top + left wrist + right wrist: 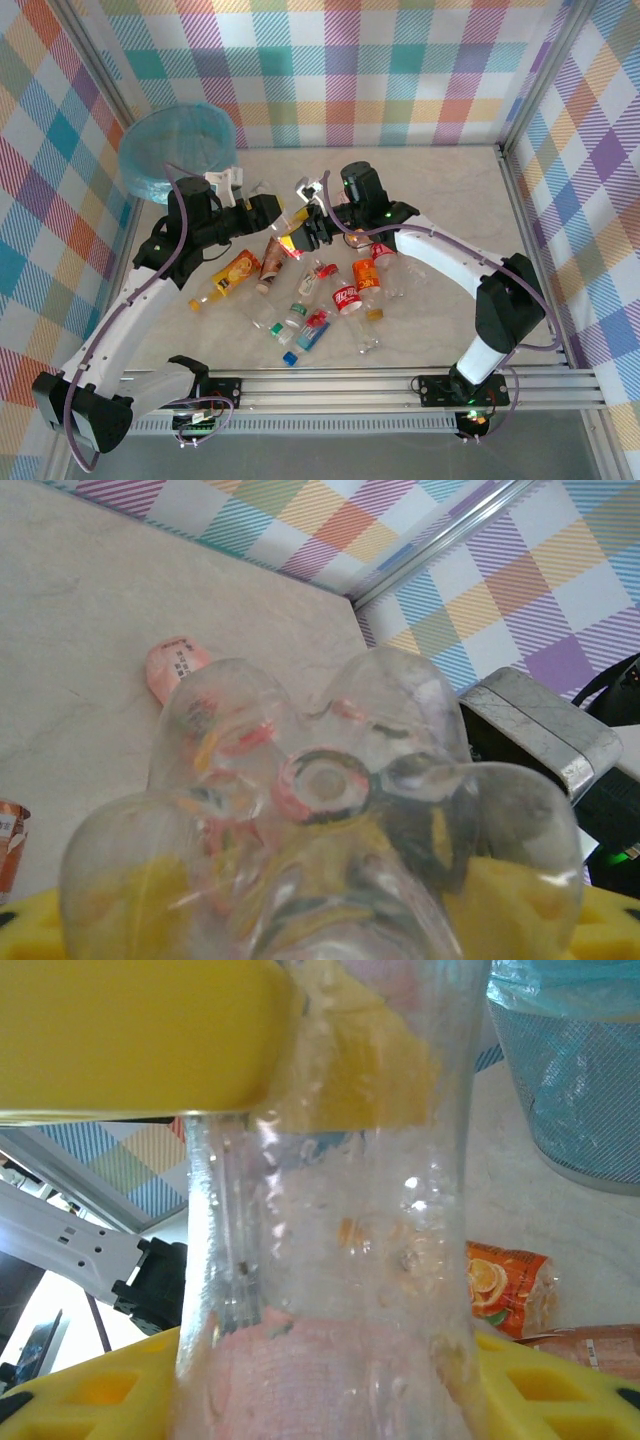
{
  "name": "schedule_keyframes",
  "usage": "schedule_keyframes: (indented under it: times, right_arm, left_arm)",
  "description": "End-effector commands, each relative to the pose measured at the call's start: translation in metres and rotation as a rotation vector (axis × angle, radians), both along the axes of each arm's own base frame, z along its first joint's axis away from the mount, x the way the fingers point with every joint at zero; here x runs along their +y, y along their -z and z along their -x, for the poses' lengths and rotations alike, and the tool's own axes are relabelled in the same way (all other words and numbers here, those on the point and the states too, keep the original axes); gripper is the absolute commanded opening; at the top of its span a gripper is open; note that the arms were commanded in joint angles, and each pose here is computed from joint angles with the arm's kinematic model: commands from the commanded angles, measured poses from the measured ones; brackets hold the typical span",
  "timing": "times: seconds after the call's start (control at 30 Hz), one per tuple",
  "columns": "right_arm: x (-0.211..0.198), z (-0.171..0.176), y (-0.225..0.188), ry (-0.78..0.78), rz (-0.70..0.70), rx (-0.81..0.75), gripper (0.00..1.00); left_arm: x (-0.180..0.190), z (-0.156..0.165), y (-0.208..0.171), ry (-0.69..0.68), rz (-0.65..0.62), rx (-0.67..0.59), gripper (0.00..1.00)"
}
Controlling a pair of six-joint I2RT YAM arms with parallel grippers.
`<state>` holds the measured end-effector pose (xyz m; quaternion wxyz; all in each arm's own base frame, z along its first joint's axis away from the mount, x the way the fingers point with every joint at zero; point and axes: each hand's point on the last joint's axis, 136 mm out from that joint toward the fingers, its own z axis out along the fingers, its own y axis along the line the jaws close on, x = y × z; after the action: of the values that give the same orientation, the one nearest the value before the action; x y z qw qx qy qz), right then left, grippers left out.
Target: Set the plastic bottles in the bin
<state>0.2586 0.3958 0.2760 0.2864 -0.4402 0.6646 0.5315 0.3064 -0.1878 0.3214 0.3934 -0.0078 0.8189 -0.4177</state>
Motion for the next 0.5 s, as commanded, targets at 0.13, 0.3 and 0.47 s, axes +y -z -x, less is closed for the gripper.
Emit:
schedule_keyframes:
  times: [0.13,0.3,0.47]
  right_arm:
    - [0.005,0.010,-0.024,-0.034,-0.021,-0.061,0.68]
    - [-0.003,-0.004,-0.050,0.078,0.025,-0.100,0.88]
    - [-0.018,-0.017,-0.078,0.228,0.035,-0.148,1.00]
  left_arm:
    - [0.022,-0.006,-0.030,-0.130,-0.035,-0.068,0.51]
    - [0.053,-0.004,-0.079,-0.263,-0.126,-0.175,0.51]
    - [0.096,-0.011,-0.153,-0.460,-0.254,-0.343,0.51]
